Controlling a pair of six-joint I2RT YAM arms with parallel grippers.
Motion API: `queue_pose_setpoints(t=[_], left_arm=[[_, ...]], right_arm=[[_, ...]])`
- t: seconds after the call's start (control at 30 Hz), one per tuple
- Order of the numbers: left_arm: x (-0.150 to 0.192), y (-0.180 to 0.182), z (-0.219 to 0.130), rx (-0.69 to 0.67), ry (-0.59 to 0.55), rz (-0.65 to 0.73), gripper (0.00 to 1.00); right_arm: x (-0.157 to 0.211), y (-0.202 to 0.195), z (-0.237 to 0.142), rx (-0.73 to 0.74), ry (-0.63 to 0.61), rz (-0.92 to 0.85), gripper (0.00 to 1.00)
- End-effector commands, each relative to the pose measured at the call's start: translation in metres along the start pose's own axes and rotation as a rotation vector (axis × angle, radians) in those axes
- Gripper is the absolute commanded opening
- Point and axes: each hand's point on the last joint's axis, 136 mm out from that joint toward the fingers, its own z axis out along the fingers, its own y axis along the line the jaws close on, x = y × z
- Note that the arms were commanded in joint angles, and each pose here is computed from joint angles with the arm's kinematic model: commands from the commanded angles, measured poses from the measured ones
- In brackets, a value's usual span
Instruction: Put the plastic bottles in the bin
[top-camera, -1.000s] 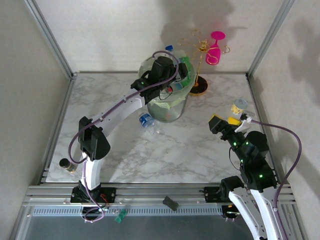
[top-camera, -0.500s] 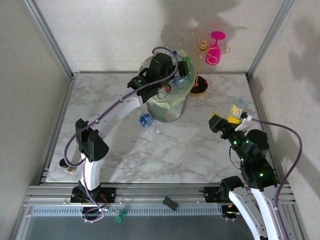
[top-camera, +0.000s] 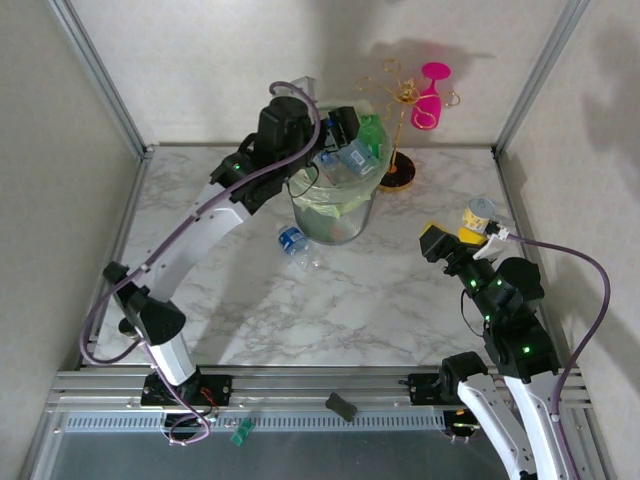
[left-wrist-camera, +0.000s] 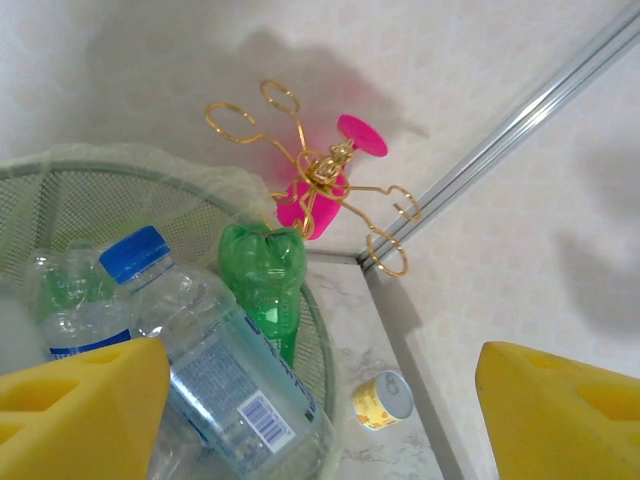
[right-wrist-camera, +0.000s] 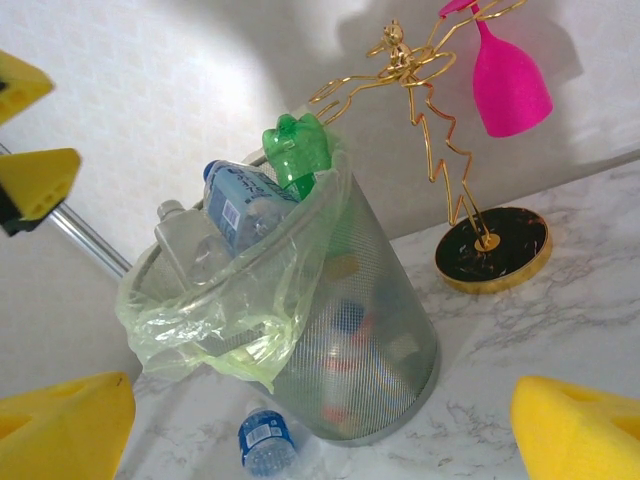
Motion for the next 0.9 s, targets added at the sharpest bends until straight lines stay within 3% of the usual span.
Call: queue_pose_setpoints(t=[0.0,0.27,0.47,0.63,0.87], left_arm=[[-0.013,-0.012,-0.029,0.068,-0.043,0.030,0.79],[-0.017,0.021,-0.088,0.022,-0.142,0.044,0.76],[-0.009,0.075,-0.117,-0.147,-0.177,0.089,0.77],[0.010,0.139,-0.124,-0.290,-0.149,-0.002,0.79],[0.073,0.216,-0.109,-0.445,-0.027,-0.175,0.83]], right_arm=[[-0.011,0.010,-0.004,-0.030,-0.022,0.007,0.96],[-0.004,0.013,0.000,-0.054,0.017,-0.004,0.95],[0.004,0.017,0.007,-0.082,0.054,0.009,0.94],[0.001,0.021,0.010,-0.102,0.054,0.026,0.94],[0.008,0.022,0.016,-0.116,0.075,0.059,0.93]])
